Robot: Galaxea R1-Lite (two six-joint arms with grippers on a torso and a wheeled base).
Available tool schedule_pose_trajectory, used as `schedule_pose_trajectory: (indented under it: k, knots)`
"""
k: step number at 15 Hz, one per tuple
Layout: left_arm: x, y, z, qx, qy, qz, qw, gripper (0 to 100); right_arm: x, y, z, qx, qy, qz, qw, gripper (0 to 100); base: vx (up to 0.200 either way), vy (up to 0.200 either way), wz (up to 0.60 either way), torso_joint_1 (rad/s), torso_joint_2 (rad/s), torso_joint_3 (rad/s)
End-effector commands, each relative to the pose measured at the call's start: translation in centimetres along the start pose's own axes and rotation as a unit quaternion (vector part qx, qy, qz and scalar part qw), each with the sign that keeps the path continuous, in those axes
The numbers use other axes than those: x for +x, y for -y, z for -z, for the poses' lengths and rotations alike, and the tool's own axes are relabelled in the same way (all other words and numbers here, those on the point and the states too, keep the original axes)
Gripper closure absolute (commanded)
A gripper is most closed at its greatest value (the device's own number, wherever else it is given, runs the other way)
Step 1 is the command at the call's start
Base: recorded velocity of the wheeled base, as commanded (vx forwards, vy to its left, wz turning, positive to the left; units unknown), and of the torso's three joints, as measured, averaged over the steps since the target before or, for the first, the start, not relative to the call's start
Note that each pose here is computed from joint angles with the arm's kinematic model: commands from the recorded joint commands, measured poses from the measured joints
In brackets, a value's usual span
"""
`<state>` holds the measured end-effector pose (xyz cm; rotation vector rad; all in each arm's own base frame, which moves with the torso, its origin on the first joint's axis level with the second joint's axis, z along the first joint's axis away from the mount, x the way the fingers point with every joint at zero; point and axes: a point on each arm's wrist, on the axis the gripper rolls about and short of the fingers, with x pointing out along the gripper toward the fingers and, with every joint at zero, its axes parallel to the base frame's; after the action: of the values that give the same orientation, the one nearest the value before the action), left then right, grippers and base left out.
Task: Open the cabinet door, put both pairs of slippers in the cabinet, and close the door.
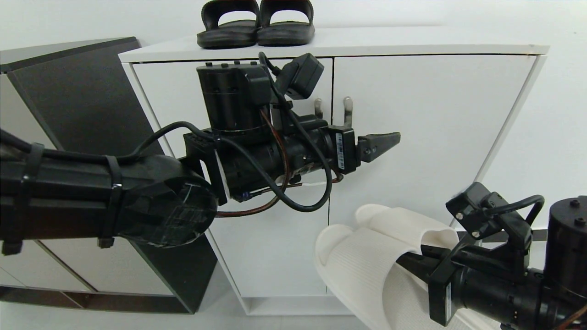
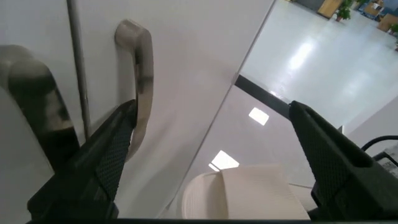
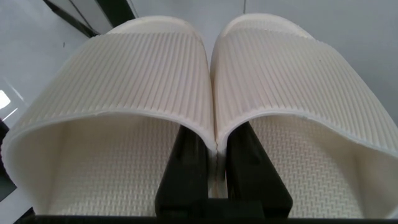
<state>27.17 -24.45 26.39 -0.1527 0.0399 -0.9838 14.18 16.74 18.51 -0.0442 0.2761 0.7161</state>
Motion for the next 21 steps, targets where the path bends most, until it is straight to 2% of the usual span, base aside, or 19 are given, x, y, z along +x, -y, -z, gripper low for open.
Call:
schedule_pose_trajectory:
  k: [1, 2, 4, 6, 7, 8, 9, 10, 11, 18, 21]
  knots:
    - [0.5, -0.2, 0.5, -0.002, -0.005, 0.001, 1.0, 0, -0.1, -0.1, 0.3, -0.002, -0.006, -0.01, 1.0, 100, 0.0, 0.0, 0.0, 0.0, 0.0, 0.0]
    - [0.4, -0.1, 0.5, -0.002, -0.006, 0.003, 1.0, 100, -0.2, -0.1, 0.8, -0.005, -0.013, -0.019, 1.0, 100, 0.0, 0.0, 0.0, 0.0, 0.0, 0.0]
    - [0.4, -0.2, 0.5, -0.003, -0.006, 0.002, 1.0, 100, -0.7, -0.1, 1.2, -0.018, -0.019, -0.039, 0.999, 100, 0.0, 0.0, 0.0, 0.0, 0.0, 0.0]
    - [0.3, 0.0, 0.4, -0.002, -0.004, 0.003, 1.0, 100, -1.7, -0.1, 1.7, -0.019, -0.022, -0.094, 0.995, 100, 0.0, 0.0, 0.0, 0.0, 0.0, 0.0]
    - [-0.1, 0.8, 0.5, -0.003, -0.007, 0.009, 0.9999, 100, -2.1, -0.2, 2.0, -0.021, -0.026, -0.123, 0.992, 100, 0.0, 0.0, 0.0, 0.0, 0.0, 0.0]
    - [-0.1, 0.8, 0.5, -0.003, -0.007, 0.01, 0.9999, 100, -2.1, -0.2, 2.0, -0.022, -0.026, -0.123, 0.992, 100, 0.0, 0.0, 0.0, 0.0, 0.0, 0.0]
    - [-1.4, 2.2, 0.4, -0.004, -0.011, 0.025, 0.9996, 100, -2.2, -0.2, 2.0, -0.022, -0.026, -0.129, 0.991, 100, 0.0, 0.0, 0.0, 0.0, 0.0, 0.0]
    - [-1.5, 2.3, 0.4, -0.004, -0.011, 0.026, 0.9996, 100, -2.2, -0.2, 2.0, -0.023, -0.026, -0.129, 0.991, 100, 0.0, 0.0, 0.0, 0.0, 0.0, 0.0]
    - [-2.5, 3.9, 0.7, -0.006, -0.019, 0.045, 0.9988, 100, -2.4, -0.5, 2.3, -0.025, -0.032, -0.143, 0.989, 100, 0.0, 0.0, 0.0, 0.0, 0.0, 0.0]
    - [-6.3, 5.7, 0.8, -0.013, -0.028, 0.062, 0.9976, 100, -3.7, -0.4, 3.7, -0.062, -0.04, -0.196, 0.978, 100, 0.0, 0.0, 0.0, 0.0, 0.0, 0.0]
    - [-9.7, 6.7, 0.3, -0.01, -0.017, 0.073, 0.9971, 100, -4.1, -0.4, 3.7, -0.064, -0.038, -0.219, 0.973, 100, 0.0, 0.0, 0.0, 0.0, 0.0, 0.0]
